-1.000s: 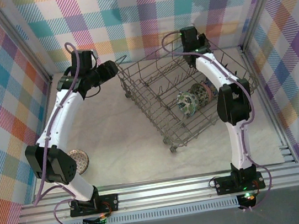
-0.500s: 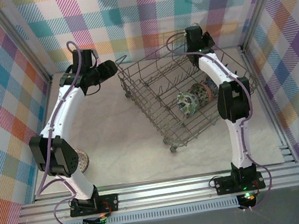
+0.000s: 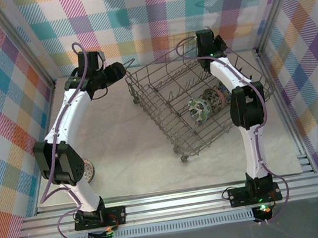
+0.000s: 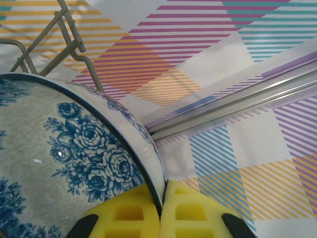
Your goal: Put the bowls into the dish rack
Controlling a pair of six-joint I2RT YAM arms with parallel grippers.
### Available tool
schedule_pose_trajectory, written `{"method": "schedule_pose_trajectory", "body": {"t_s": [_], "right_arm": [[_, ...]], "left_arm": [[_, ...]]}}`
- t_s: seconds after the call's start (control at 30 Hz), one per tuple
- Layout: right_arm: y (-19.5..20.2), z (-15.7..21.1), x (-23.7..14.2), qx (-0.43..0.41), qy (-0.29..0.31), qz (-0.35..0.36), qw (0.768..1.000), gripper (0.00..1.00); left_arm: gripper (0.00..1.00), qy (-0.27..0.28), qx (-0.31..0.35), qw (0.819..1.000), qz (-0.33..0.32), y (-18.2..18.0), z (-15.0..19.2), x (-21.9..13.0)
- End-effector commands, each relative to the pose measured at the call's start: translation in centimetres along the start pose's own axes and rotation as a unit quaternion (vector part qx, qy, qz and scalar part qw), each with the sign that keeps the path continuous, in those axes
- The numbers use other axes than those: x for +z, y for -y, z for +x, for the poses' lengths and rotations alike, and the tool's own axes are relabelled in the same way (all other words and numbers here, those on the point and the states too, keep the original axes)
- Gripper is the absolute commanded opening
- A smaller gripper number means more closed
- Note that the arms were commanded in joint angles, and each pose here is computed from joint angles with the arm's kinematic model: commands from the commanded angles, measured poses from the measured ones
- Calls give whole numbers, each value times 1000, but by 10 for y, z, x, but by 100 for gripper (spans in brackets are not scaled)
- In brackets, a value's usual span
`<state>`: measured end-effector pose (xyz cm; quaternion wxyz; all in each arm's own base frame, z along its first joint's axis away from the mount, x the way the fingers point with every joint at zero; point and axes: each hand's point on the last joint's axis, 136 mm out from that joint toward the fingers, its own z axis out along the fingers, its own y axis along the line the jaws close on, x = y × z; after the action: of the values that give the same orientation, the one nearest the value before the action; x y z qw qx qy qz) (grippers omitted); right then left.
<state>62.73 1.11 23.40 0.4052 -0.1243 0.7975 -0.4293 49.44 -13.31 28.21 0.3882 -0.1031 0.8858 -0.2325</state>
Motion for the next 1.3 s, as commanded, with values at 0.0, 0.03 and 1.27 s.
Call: {"method": "schedule_pose_trajectory", "body": {"t_s": [0.0,0.03,1.27], "right_arm": [[38,-31,-20,47,37,40,997,0],[38,-31,-22,48,37,41,997,0],[6,-13,-42,15,18,23,999,0]], "left_arm": [[67,18,-1,1000,20,8,-17,-1],[67,18,-1,1000,21,9,-16,-2],[67,-2,-10,999,35,14,-17,17]]}}
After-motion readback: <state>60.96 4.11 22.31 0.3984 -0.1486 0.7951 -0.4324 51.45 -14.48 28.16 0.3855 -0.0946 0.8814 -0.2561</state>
